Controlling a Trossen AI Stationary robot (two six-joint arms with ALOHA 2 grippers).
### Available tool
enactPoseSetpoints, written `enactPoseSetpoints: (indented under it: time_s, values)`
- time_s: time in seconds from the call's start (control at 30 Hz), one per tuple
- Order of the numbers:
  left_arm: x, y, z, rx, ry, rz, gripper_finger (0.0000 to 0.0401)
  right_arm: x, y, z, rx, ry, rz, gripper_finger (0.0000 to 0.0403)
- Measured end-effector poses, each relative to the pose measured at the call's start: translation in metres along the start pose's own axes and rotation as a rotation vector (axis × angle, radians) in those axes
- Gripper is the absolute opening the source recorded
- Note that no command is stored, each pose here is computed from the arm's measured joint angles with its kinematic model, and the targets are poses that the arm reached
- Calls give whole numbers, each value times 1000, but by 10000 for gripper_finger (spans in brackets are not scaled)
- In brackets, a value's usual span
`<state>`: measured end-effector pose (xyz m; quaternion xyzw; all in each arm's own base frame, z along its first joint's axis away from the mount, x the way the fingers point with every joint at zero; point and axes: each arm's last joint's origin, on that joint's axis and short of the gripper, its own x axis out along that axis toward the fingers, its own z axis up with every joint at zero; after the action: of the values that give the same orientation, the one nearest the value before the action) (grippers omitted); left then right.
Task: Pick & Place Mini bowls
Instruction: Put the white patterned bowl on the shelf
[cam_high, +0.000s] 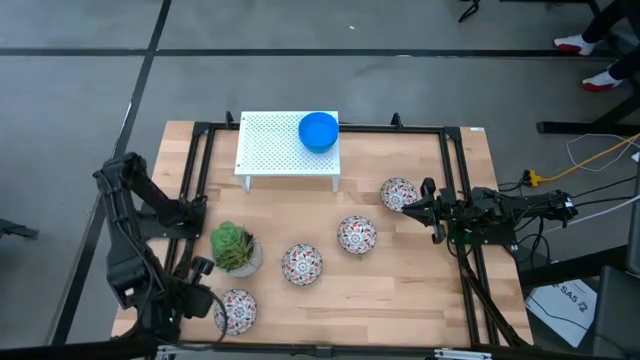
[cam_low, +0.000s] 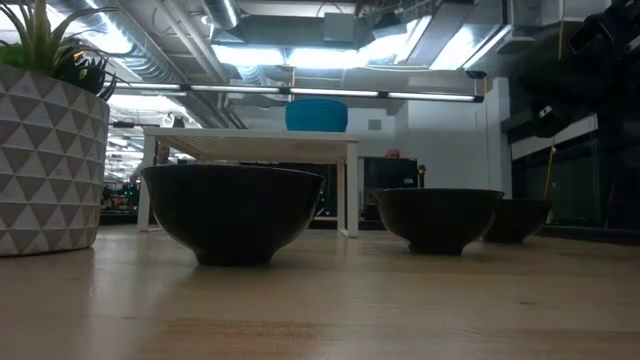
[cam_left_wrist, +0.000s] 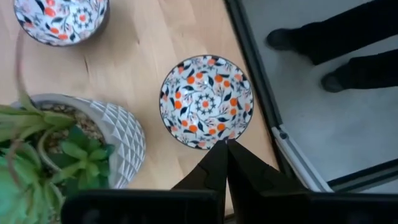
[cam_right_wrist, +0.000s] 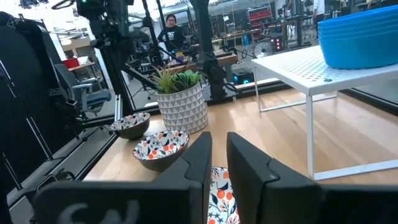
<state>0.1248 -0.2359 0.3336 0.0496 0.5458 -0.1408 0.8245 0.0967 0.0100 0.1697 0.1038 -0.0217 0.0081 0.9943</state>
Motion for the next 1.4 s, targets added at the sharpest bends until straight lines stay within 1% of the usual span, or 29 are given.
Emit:
enactPoseSetpoints:
  time_s: [0.17, 0.4, 0.53, 0.67, 0.77, 0.9, 1.13, 1.27, 1.4]
  values:
    - [14, -7, 2, -1, 26, 29, 1, 0, 0, 0, 0, 0, 0, 52]
    - [30, -10, 13, -36, 10, 24, 7, 0, 0, 0, 1, 0, 0, 52]
    - [41, -10, 20, -98, 22, 26, 6, 0, 0, 0, 0, 0, 0, 52]
    - [56, -11, 25, -151, 69, 30, 14, 0, 0, 0, 0, 0, 0, 52]
    - [64, -14, 28, -143, 87, 12, 29, 0, 0, 0, 1, 0, 0, 52]
    - [74, -19, 33, -109, 71, -17, 59, 0, 0, 0, 2, 0, 0, 52]
    - [94, -24, 39, -103, 60, -10, 115, 0, 0, 0, 0, 0, 0, 52]
    - [102, -27, 41, -101, 50, 0, 132, 0, 0, 0, 2, 1, 0, 52]
    - [113, -30, 40, -95, 62, 22, 136, 0, 0, 0, 0, 0, 0, 52]
